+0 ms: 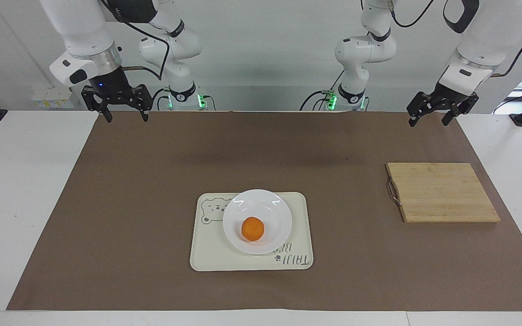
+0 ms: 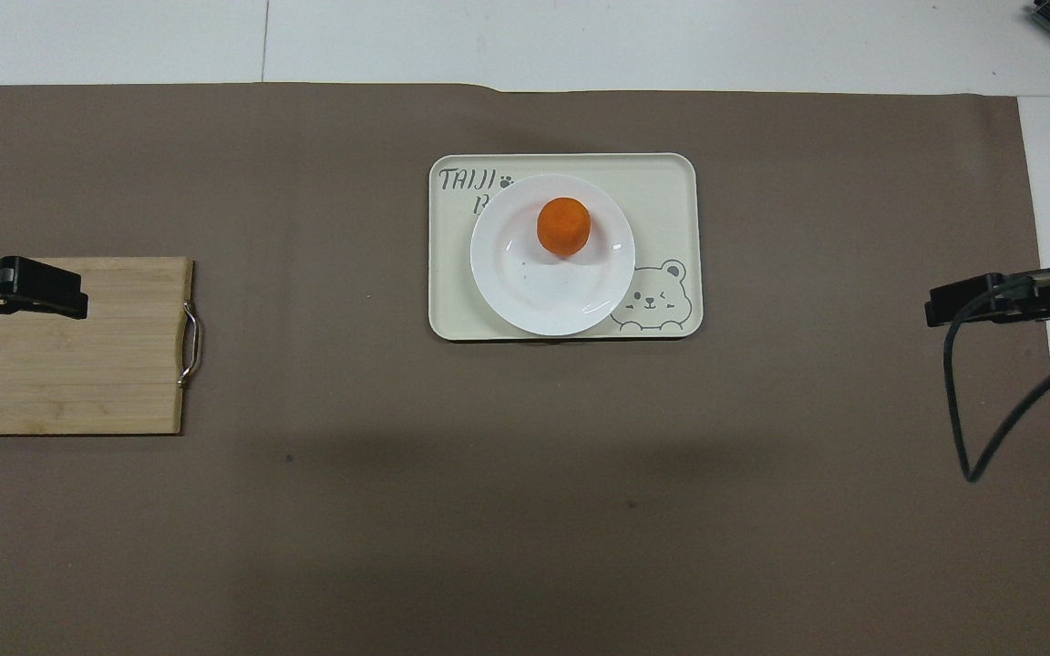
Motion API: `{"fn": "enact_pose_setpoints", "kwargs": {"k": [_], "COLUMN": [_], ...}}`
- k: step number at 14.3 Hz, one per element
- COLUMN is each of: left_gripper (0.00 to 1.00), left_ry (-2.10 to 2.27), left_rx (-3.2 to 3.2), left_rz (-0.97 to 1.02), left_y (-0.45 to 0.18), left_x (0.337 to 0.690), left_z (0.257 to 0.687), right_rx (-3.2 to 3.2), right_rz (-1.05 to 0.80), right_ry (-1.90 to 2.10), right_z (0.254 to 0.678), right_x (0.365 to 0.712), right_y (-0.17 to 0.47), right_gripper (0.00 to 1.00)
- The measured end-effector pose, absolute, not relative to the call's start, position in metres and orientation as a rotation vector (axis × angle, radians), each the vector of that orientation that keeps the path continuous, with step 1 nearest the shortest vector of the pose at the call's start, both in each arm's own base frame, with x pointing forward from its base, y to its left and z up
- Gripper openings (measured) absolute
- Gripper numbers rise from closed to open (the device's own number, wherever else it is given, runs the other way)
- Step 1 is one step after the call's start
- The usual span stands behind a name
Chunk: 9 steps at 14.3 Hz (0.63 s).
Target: Place orange and plate with both arms
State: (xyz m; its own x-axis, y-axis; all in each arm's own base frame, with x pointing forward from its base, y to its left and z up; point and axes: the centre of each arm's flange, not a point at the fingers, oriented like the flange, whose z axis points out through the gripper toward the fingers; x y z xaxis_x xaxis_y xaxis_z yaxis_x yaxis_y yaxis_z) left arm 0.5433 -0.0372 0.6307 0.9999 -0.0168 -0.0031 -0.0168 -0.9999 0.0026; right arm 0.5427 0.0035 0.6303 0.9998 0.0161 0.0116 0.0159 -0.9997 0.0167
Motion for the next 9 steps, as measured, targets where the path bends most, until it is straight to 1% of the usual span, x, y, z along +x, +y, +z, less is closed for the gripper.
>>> {"fn": "enact_pose_setpoints", "kwargs": {"k": [2,9], "left_gripper": [1.00,1.00], "left_ry": [-0.026,-0.026], "left_rx": [3.139,3.139], "left_rz": [-0.005,-0.005], "left_y": [-0.0372,-0.0372], "left_x": [0.5433,0.5433], "left_z": [0.6307,0.6307], "right_rx": [3.122,3.119], "right_rz": [0.020,0.022], "right_ry": [-0.008,-0.014], "right_z": [0.6308,0.6312], "right_x": [0.5424,0.5423], "right_y": [-0.0070,-0.0064], "right_gripper": [1.00,1.00]}}
